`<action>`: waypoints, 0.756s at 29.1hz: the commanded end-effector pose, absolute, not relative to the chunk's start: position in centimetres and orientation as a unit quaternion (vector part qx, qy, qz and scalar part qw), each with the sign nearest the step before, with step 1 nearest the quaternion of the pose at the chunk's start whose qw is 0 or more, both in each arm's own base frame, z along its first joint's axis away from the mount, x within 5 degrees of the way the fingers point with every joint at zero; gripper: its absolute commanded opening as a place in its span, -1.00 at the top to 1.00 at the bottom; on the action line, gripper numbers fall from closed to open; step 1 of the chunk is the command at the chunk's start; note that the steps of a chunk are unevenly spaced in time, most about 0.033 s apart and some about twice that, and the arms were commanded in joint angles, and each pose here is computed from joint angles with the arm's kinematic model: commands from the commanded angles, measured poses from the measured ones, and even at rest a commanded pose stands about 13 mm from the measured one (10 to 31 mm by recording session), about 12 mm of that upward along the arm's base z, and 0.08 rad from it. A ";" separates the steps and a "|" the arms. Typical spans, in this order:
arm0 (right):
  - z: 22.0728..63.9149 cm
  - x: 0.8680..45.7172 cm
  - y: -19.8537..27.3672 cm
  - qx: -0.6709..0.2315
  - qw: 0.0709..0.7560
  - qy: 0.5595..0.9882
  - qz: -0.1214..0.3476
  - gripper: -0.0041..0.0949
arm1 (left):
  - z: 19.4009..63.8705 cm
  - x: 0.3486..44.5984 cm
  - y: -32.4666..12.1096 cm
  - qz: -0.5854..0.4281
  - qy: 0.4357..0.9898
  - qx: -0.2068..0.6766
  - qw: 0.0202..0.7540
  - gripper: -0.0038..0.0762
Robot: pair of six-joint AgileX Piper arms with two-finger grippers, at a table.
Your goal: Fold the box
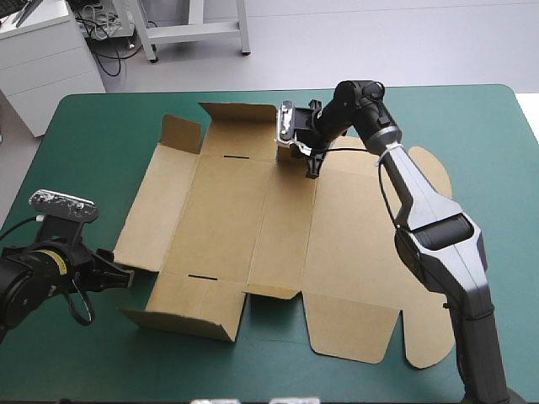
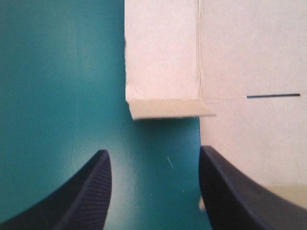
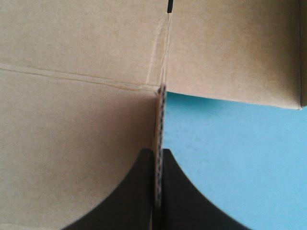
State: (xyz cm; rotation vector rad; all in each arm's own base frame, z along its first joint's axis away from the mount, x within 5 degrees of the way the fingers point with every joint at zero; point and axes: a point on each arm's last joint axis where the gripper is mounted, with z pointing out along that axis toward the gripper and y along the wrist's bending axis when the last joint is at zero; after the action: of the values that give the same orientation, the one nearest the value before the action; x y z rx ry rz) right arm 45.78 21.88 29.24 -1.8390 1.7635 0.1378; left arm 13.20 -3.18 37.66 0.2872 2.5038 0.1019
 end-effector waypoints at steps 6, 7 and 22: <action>33.9 42.7 24.4 -0.680 0.338 0.645 0.083 0.97 | 38.6 12.7 -2.7 0.061 0.942 0.119 0.308 -0.06; 33.9 42.6 24.6 -0.674 0.337 0.652 0.086 0.97 | 38.6 12.7 -2.7 0.061 0.942 0.119 0.308 -0.06; 31.9 42.1 25.3 -0.664 0.292 0.684 0.078 0.07 | 38.6 12.7 -2.6 0.062 0.942 0.121 0.308 -0.06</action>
State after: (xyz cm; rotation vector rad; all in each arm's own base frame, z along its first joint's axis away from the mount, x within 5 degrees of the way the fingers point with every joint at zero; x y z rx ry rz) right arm 43.44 25.78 26.57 -1.8505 1.9065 0.2163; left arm 13.24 -3.06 37.69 0.3351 2.4943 0.1367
